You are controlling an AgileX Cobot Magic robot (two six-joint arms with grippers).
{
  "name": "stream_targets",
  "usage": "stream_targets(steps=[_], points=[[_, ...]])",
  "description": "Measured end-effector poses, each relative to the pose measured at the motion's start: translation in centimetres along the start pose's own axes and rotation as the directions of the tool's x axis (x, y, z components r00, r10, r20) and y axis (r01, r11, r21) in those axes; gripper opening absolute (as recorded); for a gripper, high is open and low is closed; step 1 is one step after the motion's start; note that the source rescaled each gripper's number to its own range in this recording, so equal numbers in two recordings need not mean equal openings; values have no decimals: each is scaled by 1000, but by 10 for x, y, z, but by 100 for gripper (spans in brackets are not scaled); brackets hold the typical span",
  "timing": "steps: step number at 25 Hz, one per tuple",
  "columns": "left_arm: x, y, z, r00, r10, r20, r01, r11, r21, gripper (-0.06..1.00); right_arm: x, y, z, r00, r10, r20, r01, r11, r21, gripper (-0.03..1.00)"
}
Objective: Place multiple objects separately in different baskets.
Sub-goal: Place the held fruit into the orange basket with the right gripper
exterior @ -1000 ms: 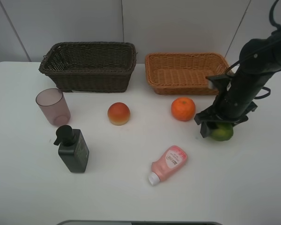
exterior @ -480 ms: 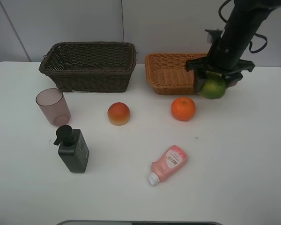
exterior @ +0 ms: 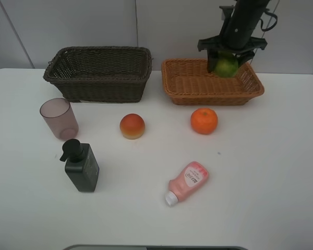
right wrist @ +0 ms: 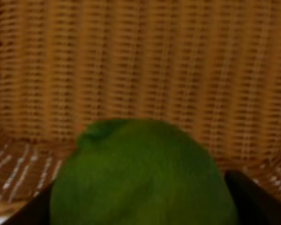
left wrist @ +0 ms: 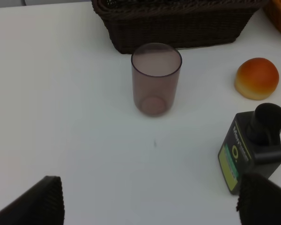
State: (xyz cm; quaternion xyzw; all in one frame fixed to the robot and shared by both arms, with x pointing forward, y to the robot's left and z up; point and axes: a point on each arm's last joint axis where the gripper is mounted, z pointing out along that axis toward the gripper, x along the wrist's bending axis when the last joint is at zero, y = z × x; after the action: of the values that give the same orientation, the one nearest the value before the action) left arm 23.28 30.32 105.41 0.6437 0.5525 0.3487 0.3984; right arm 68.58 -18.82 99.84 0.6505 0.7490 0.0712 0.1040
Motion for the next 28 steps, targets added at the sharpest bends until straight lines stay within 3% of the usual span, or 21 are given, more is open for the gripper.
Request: stream_targets(steps=[15,23,28], points=[[0,0,0,1000,0,0,0,1000,0,95,-14,22,65,1000,20,1,-19,991,-136,28],[0,0,0,1000,0,0,0,1000,0,95,-11,19,104,1000,10,2,-10,994,-107,28],[0,0,0,1000,0,0,0,1000,0,95,-11,20,105,1000,0,14,1,993,-118,28]])
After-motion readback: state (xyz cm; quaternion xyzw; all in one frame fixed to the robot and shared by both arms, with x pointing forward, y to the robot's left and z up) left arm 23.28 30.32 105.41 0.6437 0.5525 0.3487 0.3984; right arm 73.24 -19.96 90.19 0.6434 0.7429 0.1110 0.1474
